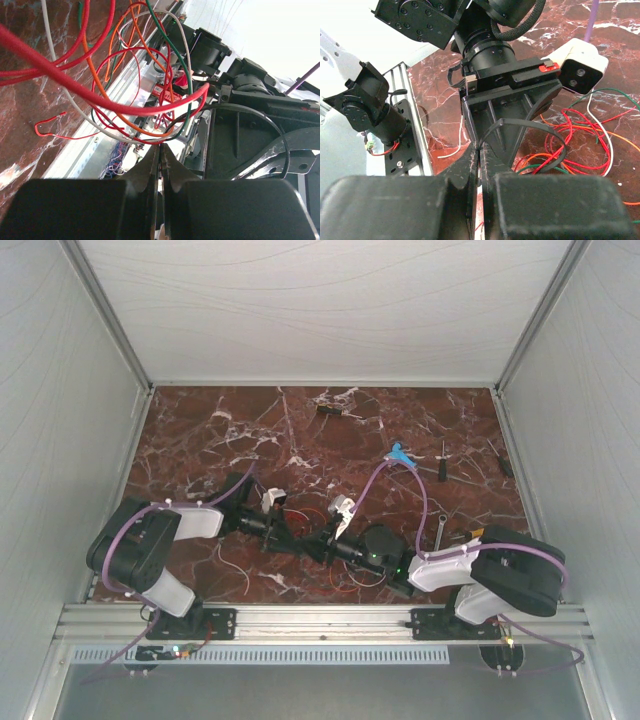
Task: Zip-tie the wires
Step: Tie the cable at the center of the board.
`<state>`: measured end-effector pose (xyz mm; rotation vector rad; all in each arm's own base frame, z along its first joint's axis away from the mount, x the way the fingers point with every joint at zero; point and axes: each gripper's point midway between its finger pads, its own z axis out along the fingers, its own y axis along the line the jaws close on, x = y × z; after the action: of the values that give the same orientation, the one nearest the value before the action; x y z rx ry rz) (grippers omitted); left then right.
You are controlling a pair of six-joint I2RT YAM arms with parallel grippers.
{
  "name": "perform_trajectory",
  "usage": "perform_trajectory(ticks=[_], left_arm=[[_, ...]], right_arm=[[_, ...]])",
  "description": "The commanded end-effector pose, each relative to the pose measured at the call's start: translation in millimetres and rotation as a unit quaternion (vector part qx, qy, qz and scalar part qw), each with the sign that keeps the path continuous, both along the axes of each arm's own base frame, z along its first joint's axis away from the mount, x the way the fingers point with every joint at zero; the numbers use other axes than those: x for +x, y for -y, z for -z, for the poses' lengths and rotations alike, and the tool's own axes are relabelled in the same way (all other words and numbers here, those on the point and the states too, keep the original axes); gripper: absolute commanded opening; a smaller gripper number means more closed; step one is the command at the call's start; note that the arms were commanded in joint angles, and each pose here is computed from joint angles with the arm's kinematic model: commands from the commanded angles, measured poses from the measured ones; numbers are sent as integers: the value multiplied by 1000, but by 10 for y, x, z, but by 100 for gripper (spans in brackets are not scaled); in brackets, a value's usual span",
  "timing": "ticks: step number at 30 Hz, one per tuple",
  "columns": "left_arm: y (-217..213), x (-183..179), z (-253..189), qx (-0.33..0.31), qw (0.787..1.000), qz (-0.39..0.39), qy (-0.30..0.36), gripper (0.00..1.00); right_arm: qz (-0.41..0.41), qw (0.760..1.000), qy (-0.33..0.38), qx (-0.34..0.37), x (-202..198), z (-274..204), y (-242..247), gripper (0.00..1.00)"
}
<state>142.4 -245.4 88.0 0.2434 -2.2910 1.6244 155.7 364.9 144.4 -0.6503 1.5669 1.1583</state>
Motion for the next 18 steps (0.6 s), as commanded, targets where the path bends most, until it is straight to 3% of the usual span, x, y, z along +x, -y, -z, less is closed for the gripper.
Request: perform_trajectory(ticks=[1, 18], left_arm=[[33, 44, -51, -6, 1000, 5, 12, 0], [36, 50, -45, -6, 1000, 5, 14, 0]], right_arm=[[-4, 999, 14, 32, 17, -177, -43, 0], [-12, 999, 9, 41, -2, -211, -79, 0]])
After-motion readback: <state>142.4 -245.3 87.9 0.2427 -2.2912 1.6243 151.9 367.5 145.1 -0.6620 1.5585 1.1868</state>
